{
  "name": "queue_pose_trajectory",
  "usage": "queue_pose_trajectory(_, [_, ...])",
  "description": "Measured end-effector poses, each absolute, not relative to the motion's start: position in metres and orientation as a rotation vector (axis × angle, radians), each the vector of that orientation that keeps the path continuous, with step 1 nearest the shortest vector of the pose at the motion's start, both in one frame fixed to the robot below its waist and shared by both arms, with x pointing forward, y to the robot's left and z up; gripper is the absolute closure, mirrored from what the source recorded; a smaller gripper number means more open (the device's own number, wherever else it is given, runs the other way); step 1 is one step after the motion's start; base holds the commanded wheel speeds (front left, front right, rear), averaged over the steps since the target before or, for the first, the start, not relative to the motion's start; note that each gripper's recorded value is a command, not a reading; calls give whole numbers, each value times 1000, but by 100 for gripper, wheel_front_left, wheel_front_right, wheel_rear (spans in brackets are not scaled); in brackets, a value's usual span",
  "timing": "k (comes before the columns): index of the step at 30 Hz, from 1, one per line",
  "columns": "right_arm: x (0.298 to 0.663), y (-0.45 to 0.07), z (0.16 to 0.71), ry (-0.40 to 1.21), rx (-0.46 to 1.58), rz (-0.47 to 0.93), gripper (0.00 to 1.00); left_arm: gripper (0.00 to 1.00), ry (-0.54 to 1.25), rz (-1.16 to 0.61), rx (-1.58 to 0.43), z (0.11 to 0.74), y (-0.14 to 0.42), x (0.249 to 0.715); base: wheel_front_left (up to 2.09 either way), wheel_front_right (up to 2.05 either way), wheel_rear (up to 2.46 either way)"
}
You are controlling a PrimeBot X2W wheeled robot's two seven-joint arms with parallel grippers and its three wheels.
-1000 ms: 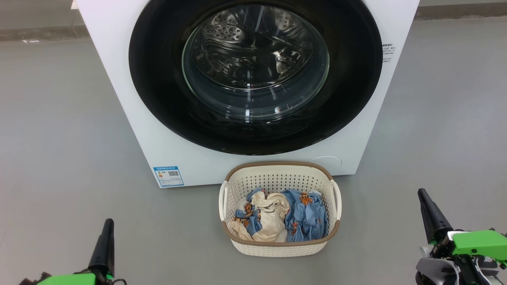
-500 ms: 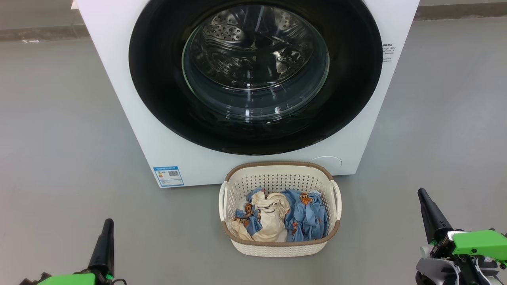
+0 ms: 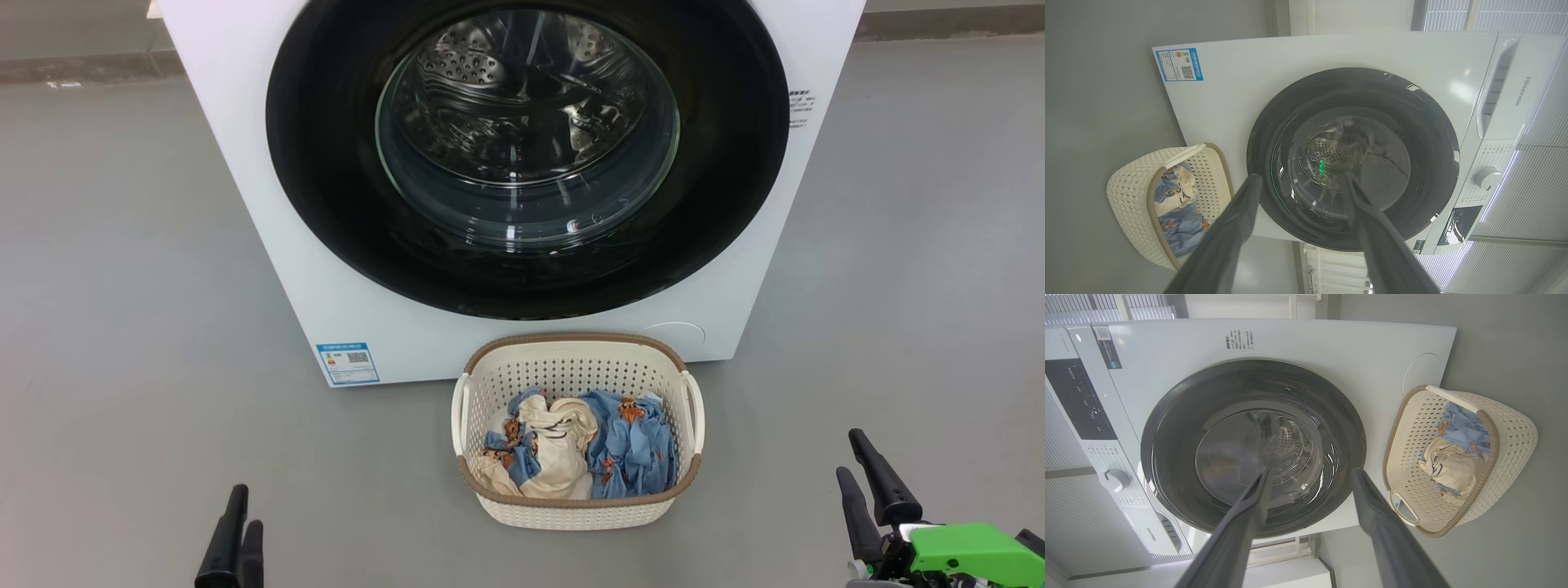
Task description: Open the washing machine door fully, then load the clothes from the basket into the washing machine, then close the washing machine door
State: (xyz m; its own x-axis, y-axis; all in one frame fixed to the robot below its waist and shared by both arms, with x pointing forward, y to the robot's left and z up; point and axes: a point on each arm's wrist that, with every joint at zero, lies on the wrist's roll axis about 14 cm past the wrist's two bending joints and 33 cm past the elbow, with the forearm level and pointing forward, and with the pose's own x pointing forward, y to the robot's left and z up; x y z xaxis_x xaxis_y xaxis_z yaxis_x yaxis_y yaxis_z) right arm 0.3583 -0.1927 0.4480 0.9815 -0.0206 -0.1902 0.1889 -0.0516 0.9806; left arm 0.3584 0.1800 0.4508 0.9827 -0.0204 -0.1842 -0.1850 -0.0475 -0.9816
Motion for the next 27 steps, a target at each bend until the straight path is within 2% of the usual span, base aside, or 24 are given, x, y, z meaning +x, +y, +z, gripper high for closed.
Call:
queue_pose_trajectory(17, [361,-192,451,124,1495,-153,0,0,127,115,-1510,460,182,361,0,0,0])
queue_pose_trajectory(27, [363,-189,457,116,1357,-113,0,0,98,98,-1349,468,187,364,0,0,0])
